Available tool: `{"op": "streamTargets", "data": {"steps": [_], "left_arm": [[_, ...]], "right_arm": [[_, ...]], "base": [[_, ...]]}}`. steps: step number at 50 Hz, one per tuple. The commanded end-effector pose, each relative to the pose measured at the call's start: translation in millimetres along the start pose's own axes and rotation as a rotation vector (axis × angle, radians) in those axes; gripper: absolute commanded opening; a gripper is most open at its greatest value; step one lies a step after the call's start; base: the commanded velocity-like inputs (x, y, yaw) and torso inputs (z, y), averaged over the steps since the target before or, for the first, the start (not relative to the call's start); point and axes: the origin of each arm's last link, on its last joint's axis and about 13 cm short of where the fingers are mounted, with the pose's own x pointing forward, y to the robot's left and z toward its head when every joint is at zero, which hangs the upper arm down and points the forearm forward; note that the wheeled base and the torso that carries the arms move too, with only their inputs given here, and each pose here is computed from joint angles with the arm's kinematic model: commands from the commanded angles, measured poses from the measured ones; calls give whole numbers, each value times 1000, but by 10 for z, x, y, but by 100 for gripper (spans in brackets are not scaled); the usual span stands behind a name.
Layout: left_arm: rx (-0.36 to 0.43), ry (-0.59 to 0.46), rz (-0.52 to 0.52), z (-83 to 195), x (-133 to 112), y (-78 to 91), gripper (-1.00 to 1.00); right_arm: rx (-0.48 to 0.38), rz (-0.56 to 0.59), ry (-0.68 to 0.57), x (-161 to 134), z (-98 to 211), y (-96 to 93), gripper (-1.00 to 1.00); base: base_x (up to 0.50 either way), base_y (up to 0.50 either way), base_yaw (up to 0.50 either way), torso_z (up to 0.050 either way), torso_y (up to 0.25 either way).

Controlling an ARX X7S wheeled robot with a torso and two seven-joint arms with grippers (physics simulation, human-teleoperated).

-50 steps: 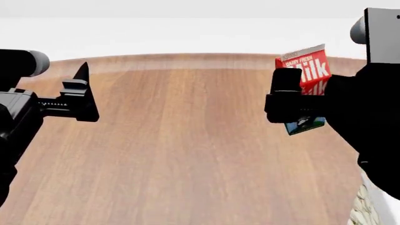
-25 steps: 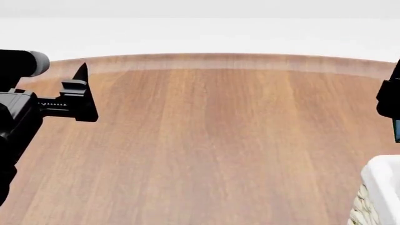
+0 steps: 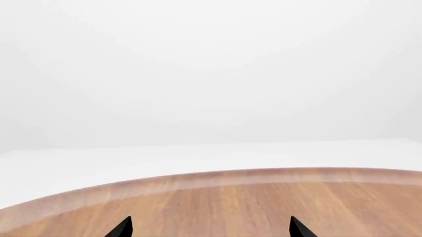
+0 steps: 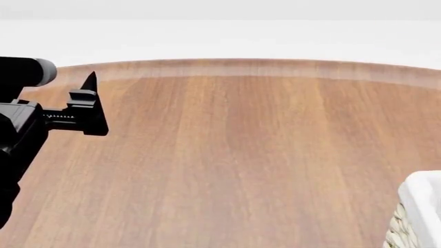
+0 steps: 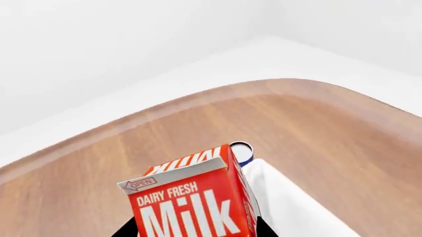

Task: Pick the milk and place it in the basket.

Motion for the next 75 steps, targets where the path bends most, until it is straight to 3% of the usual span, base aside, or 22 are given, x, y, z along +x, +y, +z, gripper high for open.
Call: {"op": "streamTargets", "data": {"steps": [1,16,42,75], "left_arm": [[4,2,1,-13,7,-2,100],[7,4,5,-33,13,8,100],[18,11,5,-69,26,-1,100],[31,23,10,-123,46,13,100]], "right_arm": [[39,-57,-16,6,-53,-166,-100],[25,-47,-16,57,-80,-128,-100],[77,-47,88,487,-594,-244,-100],[137,-124,108,645,-854,-429,-100]], "base": [[0,0,0,0,0],[0,0,0,1,1],[0,0,0,0,1],[0,0,0,1,1]]}}
